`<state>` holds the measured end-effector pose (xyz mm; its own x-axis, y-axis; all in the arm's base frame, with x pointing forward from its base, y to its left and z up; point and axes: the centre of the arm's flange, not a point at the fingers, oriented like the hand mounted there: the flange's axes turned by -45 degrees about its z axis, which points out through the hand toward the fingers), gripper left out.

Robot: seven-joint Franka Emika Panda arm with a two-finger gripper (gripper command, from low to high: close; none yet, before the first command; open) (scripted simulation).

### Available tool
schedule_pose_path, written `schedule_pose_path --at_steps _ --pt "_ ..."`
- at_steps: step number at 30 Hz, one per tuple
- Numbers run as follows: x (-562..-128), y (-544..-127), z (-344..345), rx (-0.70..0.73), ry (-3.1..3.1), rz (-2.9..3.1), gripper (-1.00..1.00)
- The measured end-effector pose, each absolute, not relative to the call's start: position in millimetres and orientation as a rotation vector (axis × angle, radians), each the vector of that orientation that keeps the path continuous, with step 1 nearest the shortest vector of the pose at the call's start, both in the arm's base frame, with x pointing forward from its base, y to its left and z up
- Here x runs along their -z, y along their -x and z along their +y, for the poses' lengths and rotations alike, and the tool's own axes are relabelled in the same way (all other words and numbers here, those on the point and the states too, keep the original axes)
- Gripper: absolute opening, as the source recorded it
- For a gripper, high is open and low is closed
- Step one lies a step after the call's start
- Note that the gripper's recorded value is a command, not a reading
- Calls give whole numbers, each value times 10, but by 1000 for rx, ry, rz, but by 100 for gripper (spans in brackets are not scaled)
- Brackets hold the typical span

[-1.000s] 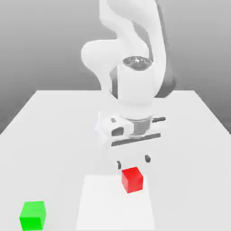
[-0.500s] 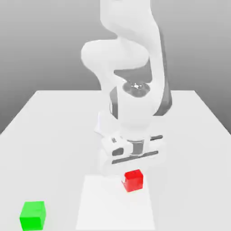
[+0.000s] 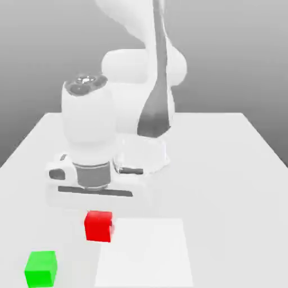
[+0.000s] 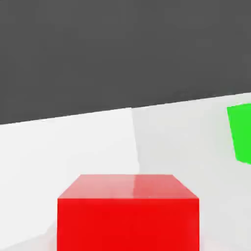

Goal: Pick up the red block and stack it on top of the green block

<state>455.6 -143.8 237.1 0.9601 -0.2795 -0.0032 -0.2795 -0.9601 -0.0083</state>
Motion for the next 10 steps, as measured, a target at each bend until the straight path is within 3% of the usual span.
schedule_pose_path --at_steps 3,7,8,10 --pt "-2402 -4655 -1999 0 3068 660 -100" --pt "-1922 -4671 -2134 0 3060 710 -100" --pt "-1846 -4667 -2138 0 3059 712 100" --pt "-1846 -4667 -2138 0 3059 712 100"
